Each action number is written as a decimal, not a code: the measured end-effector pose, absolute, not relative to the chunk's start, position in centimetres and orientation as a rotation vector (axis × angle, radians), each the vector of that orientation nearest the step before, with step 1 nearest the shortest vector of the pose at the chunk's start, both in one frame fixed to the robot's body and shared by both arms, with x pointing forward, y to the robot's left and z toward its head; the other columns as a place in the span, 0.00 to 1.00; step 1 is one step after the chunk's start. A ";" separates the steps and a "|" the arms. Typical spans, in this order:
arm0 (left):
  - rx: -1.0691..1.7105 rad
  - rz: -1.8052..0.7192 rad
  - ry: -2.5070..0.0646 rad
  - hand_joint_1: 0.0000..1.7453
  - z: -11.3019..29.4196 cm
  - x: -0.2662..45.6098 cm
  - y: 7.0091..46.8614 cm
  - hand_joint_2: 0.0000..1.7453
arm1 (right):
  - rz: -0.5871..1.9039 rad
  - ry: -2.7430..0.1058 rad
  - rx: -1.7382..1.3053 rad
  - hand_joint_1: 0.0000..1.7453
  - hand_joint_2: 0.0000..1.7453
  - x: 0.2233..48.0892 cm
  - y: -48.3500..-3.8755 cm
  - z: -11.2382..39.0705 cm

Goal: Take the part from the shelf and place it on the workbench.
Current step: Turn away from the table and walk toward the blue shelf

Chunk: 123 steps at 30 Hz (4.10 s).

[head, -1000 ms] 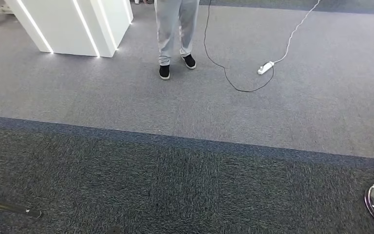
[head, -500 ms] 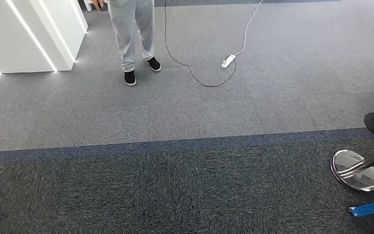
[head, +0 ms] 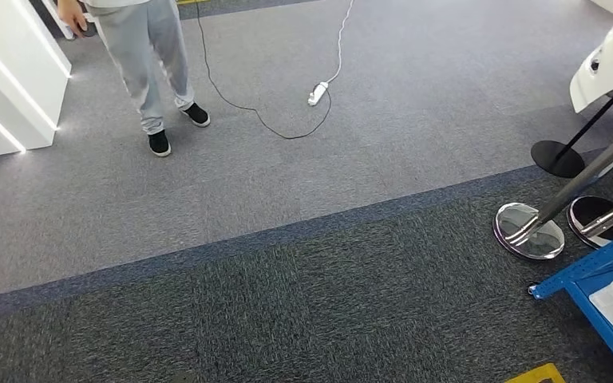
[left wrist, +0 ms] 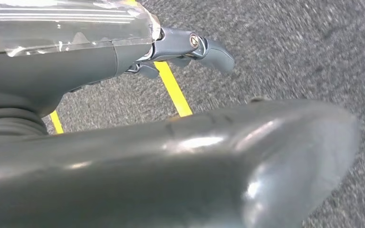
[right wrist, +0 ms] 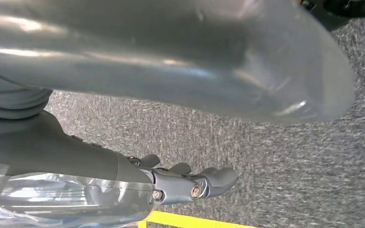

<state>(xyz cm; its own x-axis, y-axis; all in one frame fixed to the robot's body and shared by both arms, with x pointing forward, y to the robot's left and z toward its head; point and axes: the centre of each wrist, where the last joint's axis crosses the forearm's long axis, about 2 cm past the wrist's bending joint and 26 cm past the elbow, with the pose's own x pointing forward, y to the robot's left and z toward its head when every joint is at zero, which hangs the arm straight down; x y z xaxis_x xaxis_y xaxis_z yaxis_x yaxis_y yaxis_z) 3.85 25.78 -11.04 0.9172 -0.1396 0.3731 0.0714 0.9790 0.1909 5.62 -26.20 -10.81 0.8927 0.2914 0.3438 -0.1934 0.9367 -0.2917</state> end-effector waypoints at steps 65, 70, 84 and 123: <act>0.191 -0.108 -0.289 0.00 -11.1 4.1 26.5 0.00 | 0.248 -0.376 -0.235 0.00 0.00 5.7 -25.4 -10.8; 0.217 -0.129 -0.325 0.00 -11.1 3.6 26.6 0.00 | 0.252 -0.364 -0.227 0.00 0.00 5.3 -25.3 -10.8; 0.226 -0.175 -0.323 0.00 -11.1 3.9 26.8 0.00 | 0.270 -0.372 -0.214 0.00 0.00 5.4 -24.9 -10.8; 0.233 -0.238 -0.232 0.00 -11.0 3.9 26.3 0.00 | 0.284 -0.362 -0.219 0.00 0.00 5.4 -25.0 -10.8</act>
